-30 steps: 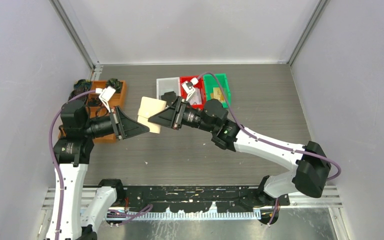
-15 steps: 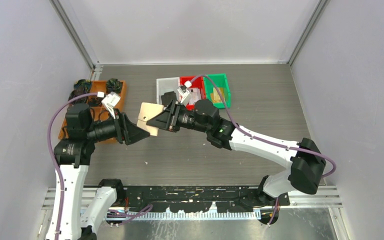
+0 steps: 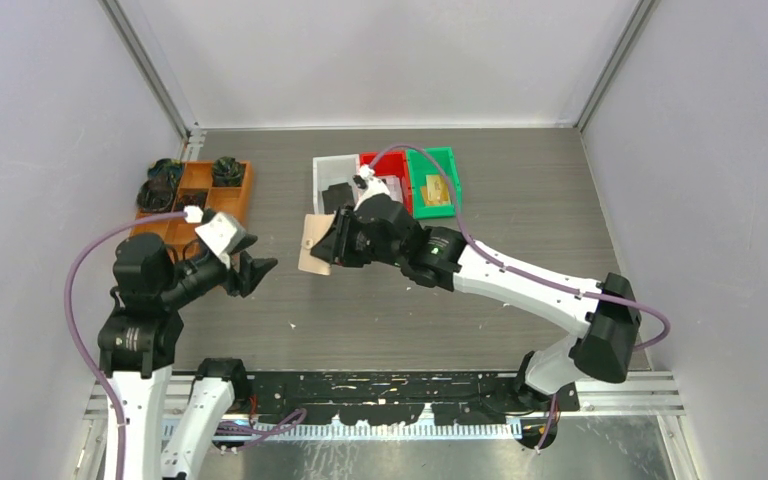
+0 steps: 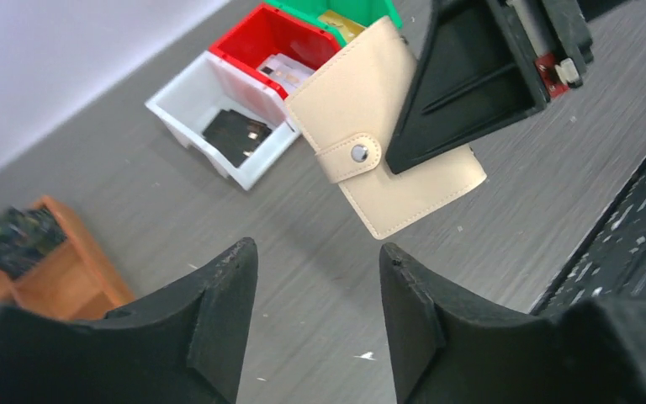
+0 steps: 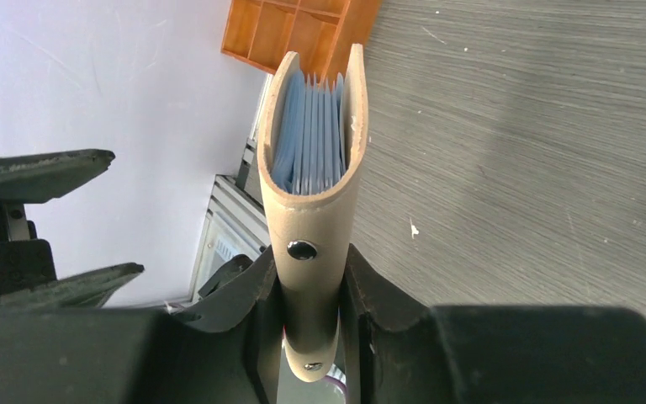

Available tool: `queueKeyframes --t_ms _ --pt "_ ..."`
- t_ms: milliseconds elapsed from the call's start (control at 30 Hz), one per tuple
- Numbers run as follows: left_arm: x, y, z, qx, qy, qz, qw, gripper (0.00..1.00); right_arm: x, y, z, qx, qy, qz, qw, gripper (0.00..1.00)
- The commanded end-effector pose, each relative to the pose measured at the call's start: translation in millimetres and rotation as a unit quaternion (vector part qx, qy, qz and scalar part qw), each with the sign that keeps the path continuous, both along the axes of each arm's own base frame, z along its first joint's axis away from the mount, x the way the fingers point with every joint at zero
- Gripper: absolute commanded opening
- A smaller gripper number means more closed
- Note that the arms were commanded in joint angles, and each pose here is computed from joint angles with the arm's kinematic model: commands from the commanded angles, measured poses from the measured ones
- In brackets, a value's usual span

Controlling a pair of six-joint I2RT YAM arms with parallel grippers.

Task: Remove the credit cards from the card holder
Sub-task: Open the card holder.

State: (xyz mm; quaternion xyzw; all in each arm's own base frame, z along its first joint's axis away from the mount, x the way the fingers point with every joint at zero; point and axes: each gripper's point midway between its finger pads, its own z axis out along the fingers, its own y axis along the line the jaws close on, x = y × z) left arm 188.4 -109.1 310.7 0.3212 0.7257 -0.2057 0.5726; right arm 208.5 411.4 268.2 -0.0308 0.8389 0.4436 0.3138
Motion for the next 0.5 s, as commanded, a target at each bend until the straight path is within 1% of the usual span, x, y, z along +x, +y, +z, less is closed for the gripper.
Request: queueKeyframes --t_ms 0,167,267,333,467 --pt "4.5 -4.0 11.5 0.062 -0.122 -0.056 0.989 0.57 -3.9 17.0 37.4 0.018 -0.031 0.011 0.999 0.01" --pt "-2.1 -11.7 0.0 0.09 -0.156 -0.108 0.978 0.63 -9.1 35.6 49.8 0.044 -0.013 0.029 0.999 0.01" --pt "-3.9 -12.1 -6.1 0.119 -0.178 -0.13 0.968 0.58 -12.7 45.4 55.8 0.057 0.001 0.042 0.997 0.01" --pt "-6.0 -11.9 -10.7 0.131 -0.181 -0.139 0.965 0.54 -16.8 51.0 60.6 0.065 0.004 0.054 0.996 0.01" --pt "-2.9 -9.6 -15.4 0.142 -0.184 -0.137 0.963 0.54 -20.5 57.7 64.2 0.068 0.008 0.065 0.996 0.01"
